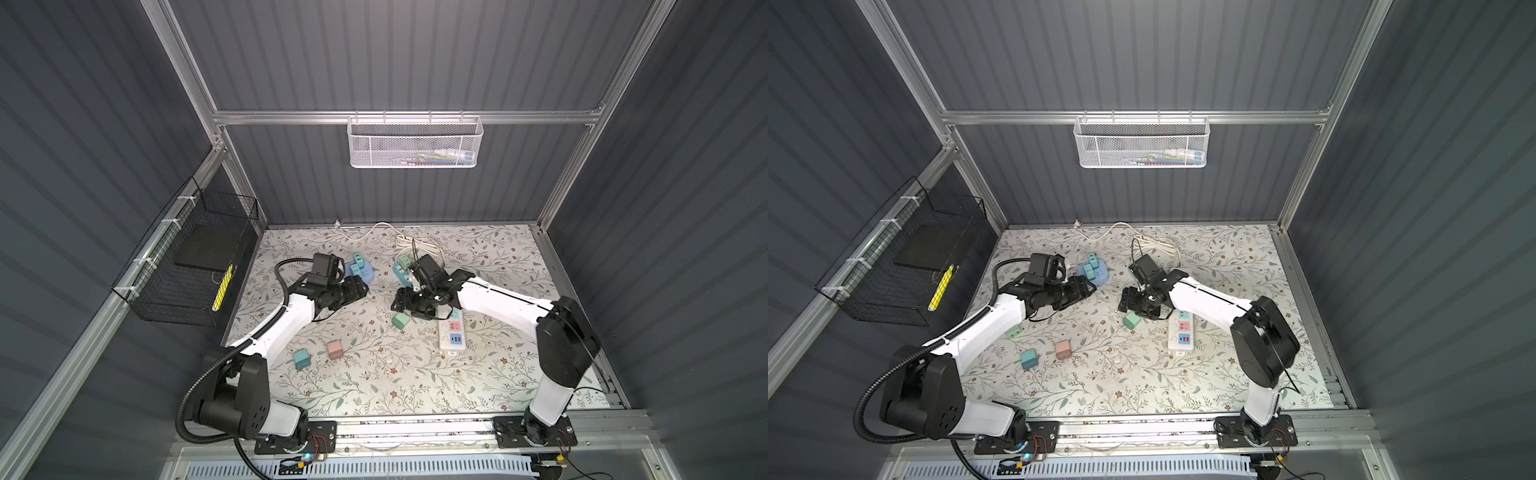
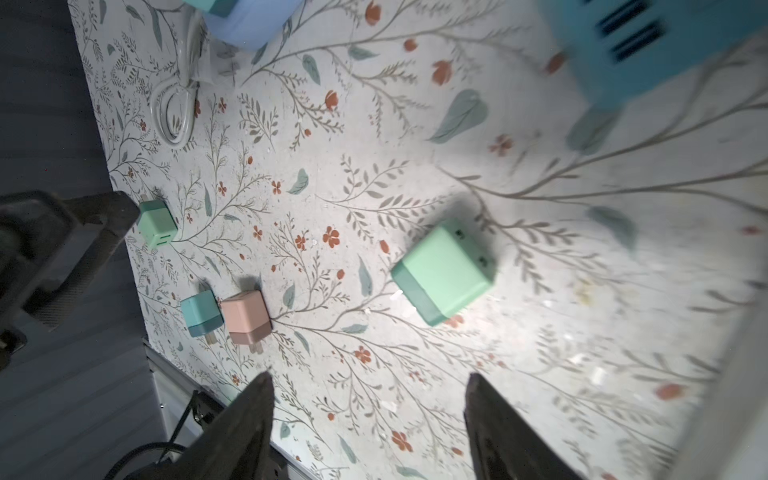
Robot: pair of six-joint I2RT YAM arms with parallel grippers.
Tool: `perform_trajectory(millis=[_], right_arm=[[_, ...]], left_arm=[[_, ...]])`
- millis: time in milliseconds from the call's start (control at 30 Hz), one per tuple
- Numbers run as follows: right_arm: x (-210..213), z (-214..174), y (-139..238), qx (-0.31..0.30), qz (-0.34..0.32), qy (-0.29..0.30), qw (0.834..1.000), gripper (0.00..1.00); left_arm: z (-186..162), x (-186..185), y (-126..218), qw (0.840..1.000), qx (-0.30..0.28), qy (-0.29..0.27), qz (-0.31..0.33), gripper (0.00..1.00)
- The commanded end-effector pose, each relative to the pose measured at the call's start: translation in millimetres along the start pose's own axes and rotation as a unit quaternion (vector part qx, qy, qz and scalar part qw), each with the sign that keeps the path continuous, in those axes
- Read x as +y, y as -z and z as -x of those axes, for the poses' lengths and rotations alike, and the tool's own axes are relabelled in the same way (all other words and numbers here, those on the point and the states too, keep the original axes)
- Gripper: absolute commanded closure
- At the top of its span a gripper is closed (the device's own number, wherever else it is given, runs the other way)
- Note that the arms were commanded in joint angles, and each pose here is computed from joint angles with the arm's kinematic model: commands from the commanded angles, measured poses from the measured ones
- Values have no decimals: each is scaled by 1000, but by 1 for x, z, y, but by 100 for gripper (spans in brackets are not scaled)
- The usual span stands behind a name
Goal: Insert the plug
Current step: 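Grasp the mint green adapter with the left gripper while the right draws back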
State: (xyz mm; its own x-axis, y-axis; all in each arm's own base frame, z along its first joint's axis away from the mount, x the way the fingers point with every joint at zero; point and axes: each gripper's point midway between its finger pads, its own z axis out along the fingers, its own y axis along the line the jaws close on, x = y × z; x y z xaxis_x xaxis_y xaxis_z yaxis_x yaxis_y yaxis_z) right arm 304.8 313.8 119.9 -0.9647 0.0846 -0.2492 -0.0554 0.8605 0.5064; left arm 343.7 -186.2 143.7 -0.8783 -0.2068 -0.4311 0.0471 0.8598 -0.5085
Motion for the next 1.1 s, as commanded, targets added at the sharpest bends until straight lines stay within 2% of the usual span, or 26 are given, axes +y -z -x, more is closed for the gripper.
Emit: perform_trajectory(millis=[0,67,100,200,300,367,433,567,700,800,933,1067], right_arm=[[-32,18,39,-80,-51,51,994,24],[-53,31,60,-129,-55,40,989,17],[-64,35,66,-140,-46,16,989,17],[-88,46,83,-146,32,-86,985,22],[-122,51,89,-149,48,-145,977,24],[-122,50,92,-144,68,-117,980,24],[-126,50,97,-159,52,-90,982,21],[-131,51,101,-172,32,-64,983,19],[-134,48,96,-165,32,-68,983,19],[-132,44,91,-151,40,-68,985,19],[-131,42,90,-146,44,-66,986,20],[-146,43,95,-165,6,-82,983,24]], left_arm=[[-15,-24,-3,994,30,-104,12,28],[-28,-36,-9,983,53,-174,22,30],[-31,-42,-11,977,61,-202,34,30],[-48,-62,-19,951,95,-287,62,29],[-57,-65,-33,934,114,-326,89,28],[-66,-65,-42,922,131,-350,102,28],[-78,-66,-50,905,149,-380,121,28],[-94,-70,-66,882,186,-412,133,30],[-104,-66,-81,871,211,-422,136,33],[-100,-58,-88,865,211,-425,161,33],[-98,-55,-95,863,205,-428,171,33],[-102,-52,-101,864,212,-423,170,35]])
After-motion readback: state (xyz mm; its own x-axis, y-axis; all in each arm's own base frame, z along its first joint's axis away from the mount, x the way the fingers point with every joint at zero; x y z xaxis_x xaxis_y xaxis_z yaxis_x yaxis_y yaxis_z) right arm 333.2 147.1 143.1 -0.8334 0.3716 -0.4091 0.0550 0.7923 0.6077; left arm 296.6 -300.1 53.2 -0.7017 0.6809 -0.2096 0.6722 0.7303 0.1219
